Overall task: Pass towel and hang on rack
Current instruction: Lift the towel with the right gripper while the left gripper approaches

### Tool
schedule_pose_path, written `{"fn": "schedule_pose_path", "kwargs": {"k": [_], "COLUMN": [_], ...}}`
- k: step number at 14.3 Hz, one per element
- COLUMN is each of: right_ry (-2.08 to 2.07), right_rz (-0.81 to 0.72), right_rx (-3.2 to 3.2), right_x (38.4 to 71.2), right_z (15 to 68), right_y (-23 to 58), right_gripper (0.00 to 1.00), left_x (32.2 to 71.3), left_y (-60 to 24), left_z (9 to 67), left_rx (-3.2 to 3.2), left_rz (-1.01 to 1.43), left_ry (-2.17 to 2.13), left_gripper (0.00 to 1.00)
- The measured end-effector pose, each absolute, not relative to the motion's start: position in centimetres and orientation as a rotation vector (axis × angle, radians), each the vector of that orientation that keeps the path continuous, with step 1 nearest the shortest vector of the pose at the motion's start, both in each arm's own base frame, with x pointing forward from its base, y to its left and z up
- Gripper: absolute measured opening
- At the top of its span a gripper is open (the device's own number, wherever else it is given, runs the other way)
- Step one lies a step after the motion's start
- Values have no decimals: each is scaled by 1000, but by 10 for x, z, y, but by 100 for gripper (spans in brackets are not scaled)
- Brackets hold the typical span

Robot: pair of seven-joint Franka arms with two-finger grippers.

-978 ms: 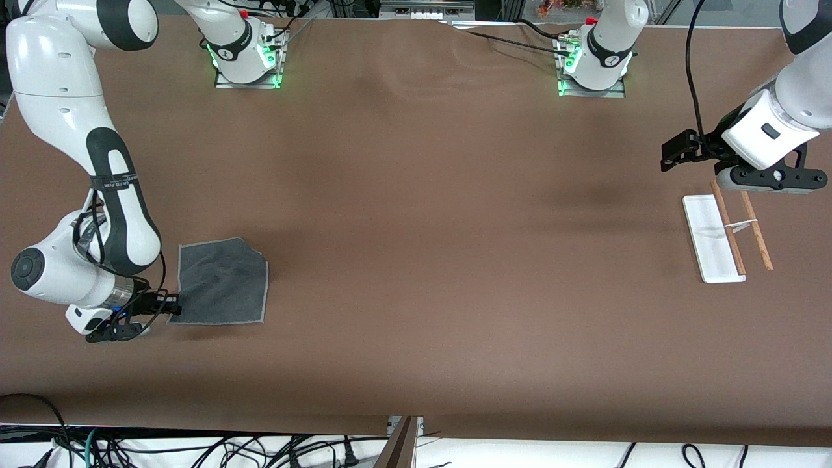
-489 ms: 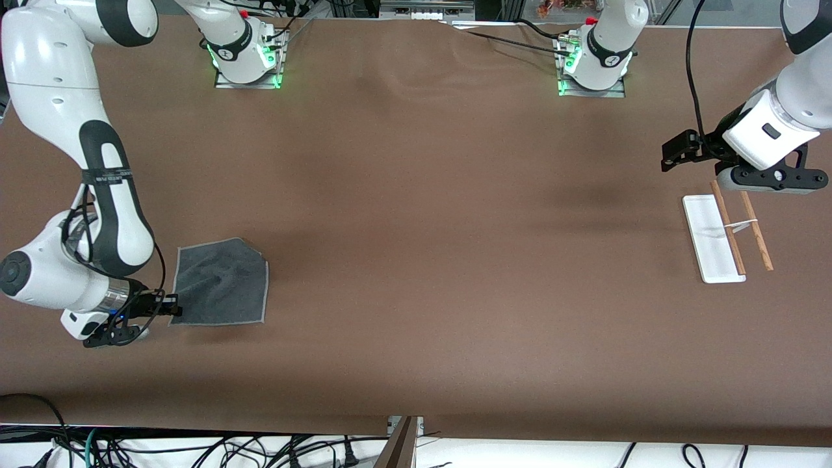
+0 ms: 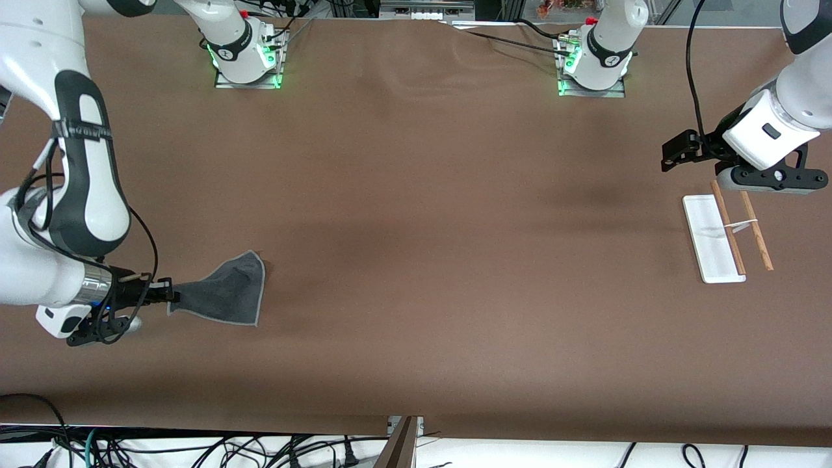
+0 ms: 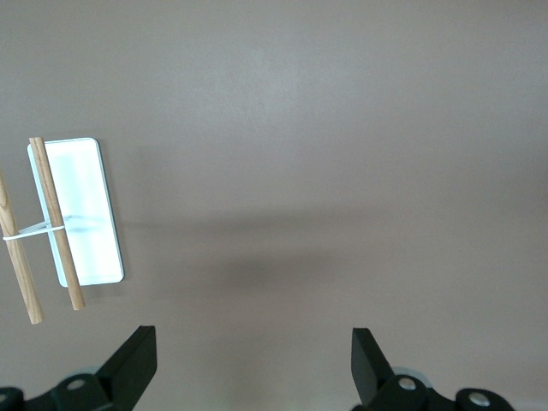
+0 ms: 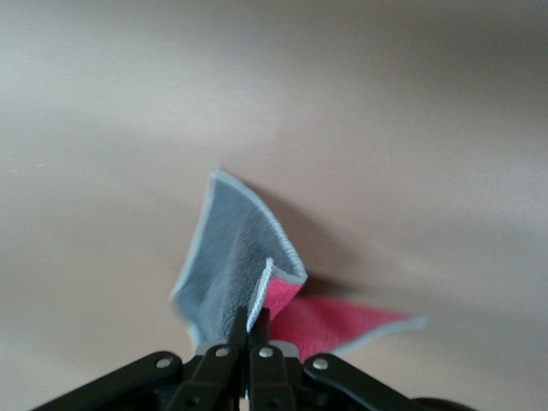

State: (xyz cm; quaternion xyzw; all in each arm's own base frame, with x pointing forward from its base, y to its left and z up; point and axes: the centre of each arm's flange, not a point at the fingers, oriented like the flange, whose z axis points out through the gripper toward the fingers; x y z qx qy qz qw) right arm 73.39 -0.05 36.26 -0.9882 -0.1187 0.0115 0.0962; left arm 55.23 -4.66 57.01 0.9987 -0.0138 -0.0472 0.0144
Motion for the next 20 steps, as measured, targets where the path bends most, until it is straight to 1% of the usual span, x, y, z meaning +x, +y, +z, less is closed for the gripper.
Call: {"fn": "schedule_pose_path", "kwargs": {"k": [6,10,13,20], "right_ry": [-198,-40,88,418], "right_rz": [211,279,283,249], "right_rx": [-2956,-2994,-3019,-2940], "right_x": [693,658,632,576], "right_z": [450,498,532,577], "right_y": [74,158,222,353], "right_gripper": [2,2,2,2], "left_x": [552,552,552,550], "left_y": [-47,-46,-44,-60], "left_z": [570,570,570,570], "left_rx": [3109,3109,3109,3035], "left_rz": [-147,-147,-147,-170], "left_ry": [-43,-42,-36,-80], "left_gripper": [100,100,100,100]}}
